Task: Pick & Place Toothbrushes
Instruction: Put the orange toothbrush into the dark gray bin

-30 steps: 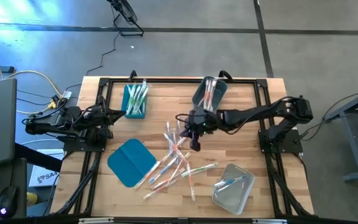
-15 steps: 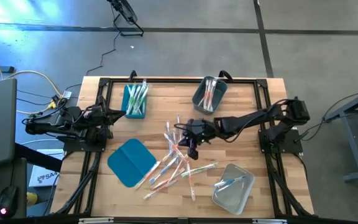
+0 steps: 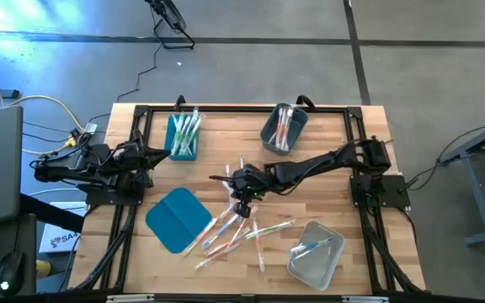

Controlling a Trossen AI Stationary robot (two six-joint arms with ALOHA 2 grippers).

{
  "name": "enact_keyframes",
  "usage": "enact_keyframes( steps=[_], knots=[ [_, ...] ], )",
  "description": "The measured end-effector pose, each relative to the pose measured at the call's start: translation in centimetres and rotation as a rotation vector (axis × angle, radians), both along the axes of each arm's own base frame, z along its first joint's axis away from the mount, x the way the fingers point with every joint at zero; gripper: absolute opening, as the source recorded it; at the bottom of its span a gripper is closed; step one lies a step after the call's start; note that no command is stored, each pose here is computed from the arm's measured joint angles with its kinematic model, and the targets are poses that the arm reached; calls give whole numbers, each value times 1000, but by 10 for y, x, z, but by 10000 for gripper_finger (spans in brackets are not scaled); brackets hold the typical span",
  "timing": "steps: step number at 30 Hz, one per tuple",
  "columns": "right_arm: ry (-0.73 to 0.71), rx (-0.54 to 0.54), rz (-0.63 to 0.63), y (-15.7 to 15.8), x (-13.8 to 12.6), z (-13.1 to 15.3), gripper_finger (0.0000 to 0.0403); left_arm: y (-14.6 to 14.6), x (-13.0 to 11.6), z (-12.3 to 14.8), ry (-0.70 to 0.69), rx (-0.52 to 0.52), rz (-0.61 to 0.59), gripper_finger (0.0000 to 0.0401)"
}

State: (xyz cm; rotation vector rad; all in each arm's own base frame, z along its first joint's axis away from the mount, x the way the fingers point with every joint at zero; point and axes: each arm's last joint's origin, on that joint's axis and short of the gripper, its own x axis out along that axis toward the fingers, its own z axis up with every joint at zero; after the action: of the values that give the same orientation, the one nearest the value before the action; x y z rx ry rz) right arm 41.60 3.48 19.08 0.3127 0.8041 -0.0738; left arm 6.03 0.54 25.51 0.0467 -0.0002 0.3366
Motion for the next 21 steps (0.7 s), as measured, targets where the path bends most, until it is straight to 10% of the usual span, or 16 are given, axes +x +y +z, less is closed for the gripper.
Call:
enact_keyframes(
  steps=[7,21],
  knots=[
    [33,-102,-67,-7,0,-7,24,0,0,0,5,1,0,0],
    [55,-128,-52,-7,7,-30,203,0,0,0,3,0,0,0]
  ],
)
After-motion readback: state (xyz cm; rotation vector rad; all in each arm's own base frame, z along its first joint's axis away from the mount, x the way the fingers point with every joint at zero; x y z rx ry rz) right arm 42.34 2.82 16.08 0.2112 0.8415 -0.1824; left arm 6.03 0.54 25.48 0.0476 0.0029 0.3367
